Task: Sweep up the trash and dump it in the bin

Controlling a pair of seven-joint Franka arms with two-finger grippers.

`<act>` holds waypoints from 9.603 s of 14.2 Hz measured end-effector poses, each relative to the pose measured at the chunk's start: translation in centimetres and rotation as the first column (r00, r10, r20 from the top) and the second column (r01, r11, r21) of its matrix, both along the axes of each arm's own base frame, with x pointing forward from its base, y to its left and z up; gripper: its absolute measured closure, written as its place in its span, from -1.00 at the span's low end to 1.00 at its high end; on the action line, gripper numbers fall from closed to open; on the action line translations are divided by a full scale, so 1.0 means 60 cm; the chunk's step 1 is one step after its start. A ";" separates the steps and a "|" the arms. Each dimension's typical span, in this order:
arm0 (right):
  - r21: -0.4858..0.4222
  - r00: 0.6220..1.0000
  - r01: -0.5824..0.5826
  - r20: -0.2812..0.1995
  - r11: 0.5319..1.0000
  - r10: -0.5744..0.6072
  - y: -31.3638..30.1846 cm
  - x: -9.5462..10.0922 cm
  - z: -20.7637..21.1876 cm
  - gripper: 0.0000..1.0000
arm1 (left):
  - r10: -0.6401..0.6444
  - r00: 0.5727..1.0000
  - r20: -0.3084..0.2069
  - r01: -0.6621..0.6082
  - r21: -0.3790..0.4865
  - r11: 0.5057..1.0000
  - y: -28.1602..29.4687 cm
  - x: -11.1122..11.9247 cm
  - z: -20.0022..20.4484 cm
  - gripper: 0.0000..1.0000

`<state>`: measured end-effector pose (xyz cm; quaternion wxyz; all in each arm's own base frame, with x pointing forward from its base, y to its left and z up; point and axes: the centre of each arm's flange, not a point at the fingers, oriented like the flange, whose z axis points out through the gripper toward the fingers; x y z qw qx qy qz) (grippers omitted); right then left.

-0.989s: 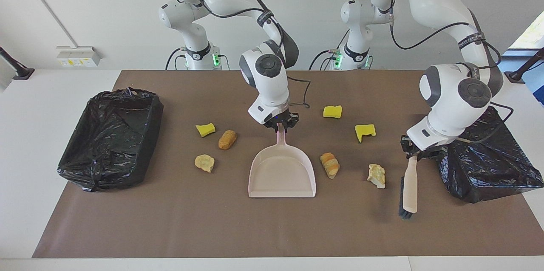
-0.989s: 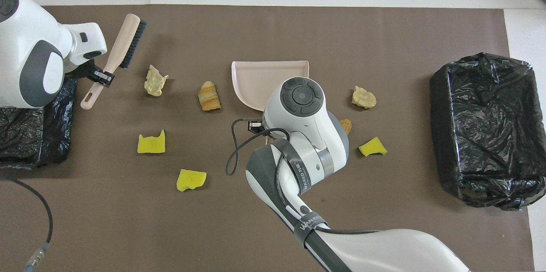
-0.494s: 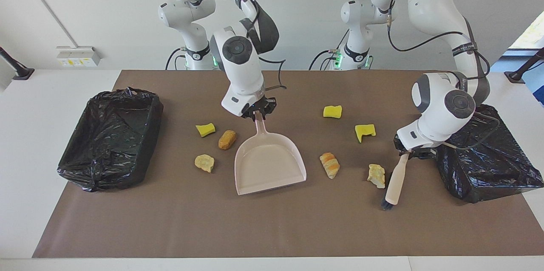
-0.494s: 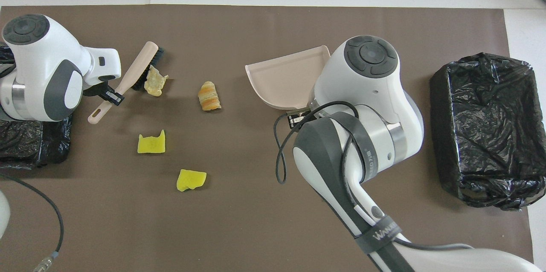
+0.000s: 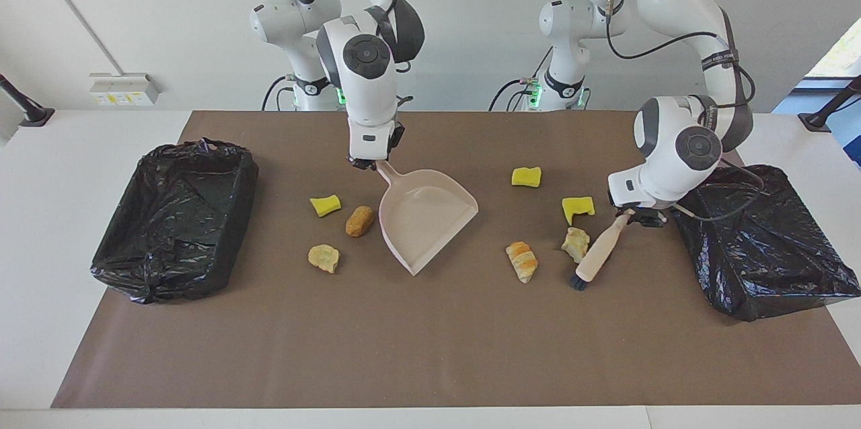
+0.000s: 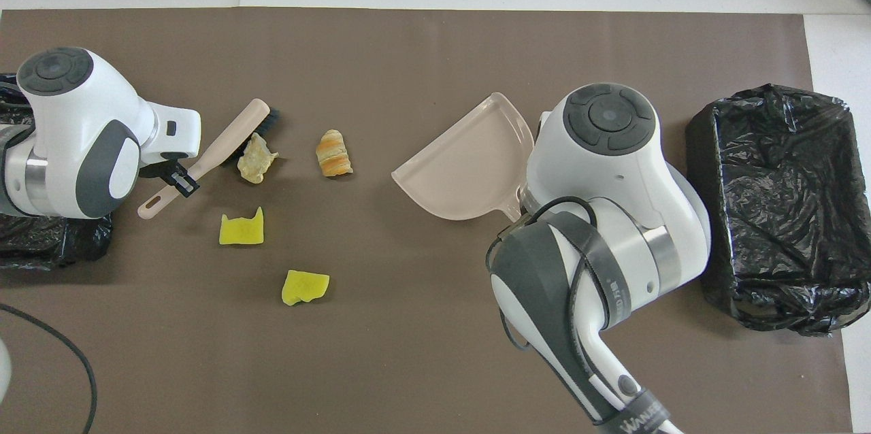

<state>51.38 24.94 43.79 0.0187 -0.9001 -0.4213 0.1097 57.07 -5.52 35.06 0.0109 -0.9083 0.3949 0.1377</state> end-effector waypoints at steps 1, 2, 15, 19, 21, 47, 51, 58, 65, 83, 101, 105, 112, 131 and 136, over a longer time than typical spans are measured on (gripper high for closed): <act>0.019 0.996 -0.086 -0.007 0.996 0.086 -0.006 -0.003 -0.005 0.35 | -0.012 1.000 -0.029 0.013 0.008 1.000 -0.010 -0.026 0.003 0.48; 0.041 0.986 -0.167 -0.002 0.985 0.167 -0.011 -0.004 -0.009 0.35 | -0.023 0.998 -0.053 0.024 0.016 1.000 -0.022 -0.051 0.007 0.48; 0.059 0.859 -0.511 0.071 0.857 0.507 0.005 -0.031 -0.086 0.35 | 0.511 0.858 0.052 -0.506 0.250 0.825 -0.052 -0.210 0.084 0.48; 0.051 0.883 -0.469 0.055 0.882 0.466 0.007 -0.039 -0.098 0.35 | 0.612 0.786 0.093 -0.614 0.242 0.751 -0.030 -0.261 0.040 0.48; 0.049 0.883 -0.469 0.052 0.882 0.466 0.014 -0.044 -0.101 0.35 | 0.658 0.746 0.101 -0.663 0.205 0.720 -0.042 -0.275 0.025 0.48; 0.048 0.879 -0.476 0.062 0.878 0.473 0.016 -0.038 -0.119 0.35 | 0.789 0.614 -0.016 -0.789 -0.046 0.613 -0.534 -0.310 0.107 0.48; 0.052 0.863 -0.503 0.081 0.863 0.499 0.010 -0.030 -0.120 0.35 | 0.833 0.553 -0.021 -0.830 -0.100 0.549 -0.488 -0.242 0.151 0.48; 0.040 0.903 -0.427 0.065 0.903 0.424 0.002 -0.032 -0.128 0.35 | 0.692 0.716 0.091 -0.678 -0.147 0.720 -0.298 -0.102 0.115 0.48; -0.008 0.976 -0.211 0.045 0.977 0.211 0.039 -0.071 -0.128 0.35 | 0.376 0.913 0.157 -0.375 -0.041 0.926 -0.188 -0.010 0.019 0.48; -0.008 0.977 -0.209 0.043 0.978 0.209 0.038 -0.072 -0.130 0.35 | 0.263 0.964 0.027 -0.263 -0.006 0.965 -0.499 -0.290 0.028 0.48; 0.012 0.975 -0.212 0.075 0.977 0.210 -0.002 -0.038 -0.101 0.35 | 0.697 0.707 0.116 -0.707 0.126 0.696 -0.425 -0.354 0.143 0.48; 0.091 0.978 -0.192 0.099 0.977 0.183 -0.109 0.021 -0.032 0.35 | 0.734 0.657 0.172 -0.751 0.057 0.658 -0.453 -0.474 0.112 0.48; 0.180 0.976 -0.185 0.149 0.966 0.159 -0.381 0.094 0.089 0.35 | 0.721 0.678 0.141 -0.730 0.011 0.684 -0.535 -0.634 0.038 0.48; -0.189 0.832 -0.549 -0.034 0.814 0.553 -0.918 0.086 0.157 0.35 | 0.733 0.669 0.119 -0.729 -0.082 0.679 -0.484 -0.409 0.098 -0.99; -0.249 0.730 -0.681 -0.172 0.688 0.661 -0.817 0.136 0.153 0.35 | 0.693 0.706 0.149 -0.671 -0.174 0.721 -0.336 -0.225 0.283 -1.00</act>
